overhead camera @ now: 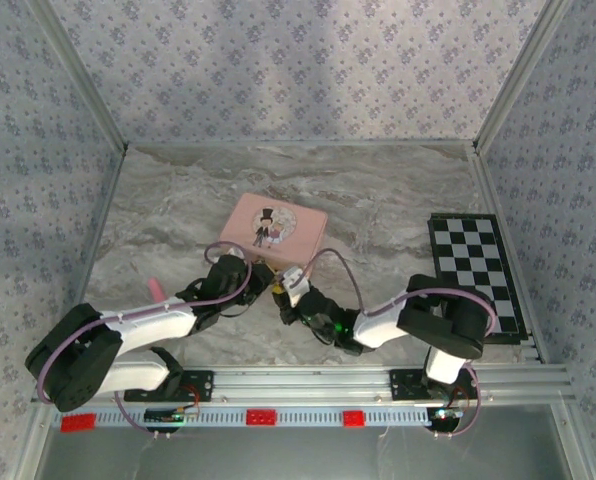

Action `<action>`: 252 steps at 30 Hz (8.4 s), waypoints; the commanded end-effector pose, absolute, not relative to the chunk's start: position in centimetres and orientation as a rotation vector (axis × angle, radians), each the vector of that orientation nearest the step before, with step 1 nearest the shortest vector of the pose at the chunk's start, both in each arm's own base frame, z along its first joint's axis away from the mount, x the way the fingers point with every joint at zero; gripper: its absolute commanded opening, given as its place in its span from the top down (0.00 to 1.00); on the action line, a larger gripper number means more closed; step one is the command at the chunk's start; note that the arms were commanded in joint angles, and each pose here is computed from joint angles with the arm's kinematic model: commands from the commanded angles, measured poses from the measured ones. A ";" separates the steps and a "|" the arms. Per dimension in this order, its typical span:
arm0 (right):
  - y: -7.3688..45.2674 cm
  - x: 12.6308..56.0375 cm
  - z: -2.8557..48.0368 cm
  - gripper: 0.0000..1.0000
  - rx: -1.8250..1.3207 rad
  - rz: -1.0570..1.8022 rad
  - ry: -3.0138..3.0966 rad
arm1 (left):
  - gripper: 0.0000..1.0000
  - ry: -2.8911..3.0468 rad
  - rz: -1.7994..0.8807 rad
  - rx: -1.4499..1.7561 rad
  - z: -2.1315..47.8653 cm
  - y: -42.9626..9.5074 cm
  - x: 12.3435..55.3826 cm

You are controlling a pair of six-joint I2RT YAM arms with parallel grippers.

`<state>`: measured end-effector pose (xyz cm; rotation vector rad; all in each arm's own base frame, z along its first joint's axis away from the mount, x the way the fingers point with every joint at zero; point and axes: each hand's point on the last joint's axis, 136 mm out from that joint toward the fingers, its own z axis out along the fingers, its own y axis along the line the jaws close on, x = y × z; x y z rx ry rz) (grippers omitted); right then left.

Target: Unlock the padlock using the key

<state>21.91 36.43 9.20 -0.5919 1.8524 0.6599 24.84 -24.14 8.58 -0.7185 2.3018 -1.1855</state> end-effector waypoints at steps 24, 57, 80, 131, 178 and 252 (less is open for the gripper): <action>33.2 23.2 6.0 1.00 -0.031 1.052 2.128 | 0.61 2.274 -1.261 -0.628 9.8 -26.3 25.9; 26.3 26.7 4.6 1.00 0.119 0.893 2.191 | 0.27 2.297 -0.892 -0.326 13.2 -15.5 29.2; 36.0 23.8 8.9 0.62 -0.760 0.656 2.160 | 0.24 2.248 -0.698 -0.407 12.8 -9.9 29.7; 36.0 32.7 5.6 0.68 -0.308 1.011 2.276 | 0.13 2.097 -0.753 -0.323 12.9 -8.7 26.3; 29.7 31.9 4.4 1.00 0.296 1.048 2.095 | 0.13 2.292 -0.804 -0.263 12.3 -13.9 32.9; 30.3 35.6 8.4 1.00 0.405 1.343 1.906 | 0.28 2.559 -0.807 -0.224 4.7 -21.8 35.1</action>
